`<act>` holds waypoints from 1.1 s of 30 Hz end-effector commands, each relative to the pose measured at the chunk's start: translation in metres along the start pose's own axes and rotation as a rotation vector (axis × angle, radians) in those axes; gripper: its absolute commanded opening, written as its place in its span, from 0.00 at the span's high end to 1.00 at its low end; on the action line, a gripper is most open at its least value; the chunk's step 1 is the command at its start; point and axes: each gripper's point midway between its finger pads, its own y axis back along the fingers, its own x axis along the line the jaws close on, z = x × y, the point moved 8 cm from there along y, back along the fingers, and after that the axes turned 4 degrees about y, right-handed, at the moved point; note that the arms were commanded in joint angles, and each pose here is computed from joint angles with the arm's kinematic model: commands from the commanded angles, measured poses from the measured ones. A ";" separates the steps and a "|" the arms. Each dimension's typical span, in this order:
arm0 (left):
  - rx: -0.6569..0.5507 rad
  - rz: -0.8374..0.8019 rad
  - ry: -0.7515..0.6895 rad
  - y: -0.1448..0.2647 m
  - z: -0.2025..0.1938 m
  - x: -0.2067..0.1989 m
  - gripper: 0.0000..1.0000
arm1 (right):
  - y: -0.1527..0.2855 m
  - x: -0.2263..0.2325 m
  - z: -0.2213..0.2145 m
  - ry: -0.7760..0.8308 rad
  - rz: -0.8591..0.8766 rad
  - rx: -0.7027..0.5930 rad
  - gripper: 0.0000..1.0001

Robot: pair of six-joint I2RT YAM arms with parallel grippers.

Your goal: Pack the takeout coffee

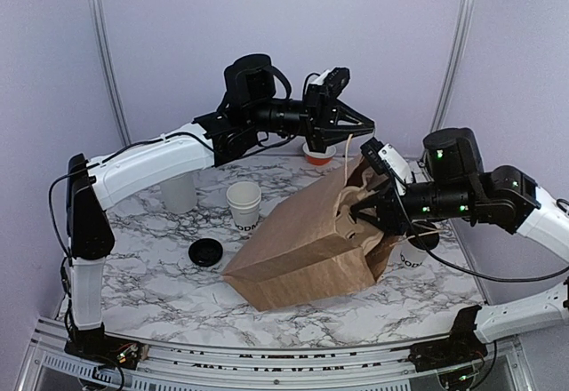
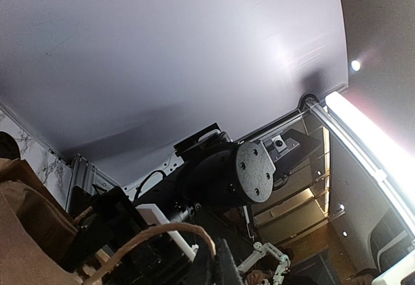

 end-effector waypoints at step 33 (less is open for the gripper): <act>-0.308 0.080 0.081 0.151 -0.018 0.035 0.41 | -0.057 0.003 0.041 0.101 0.017 0.070 0.66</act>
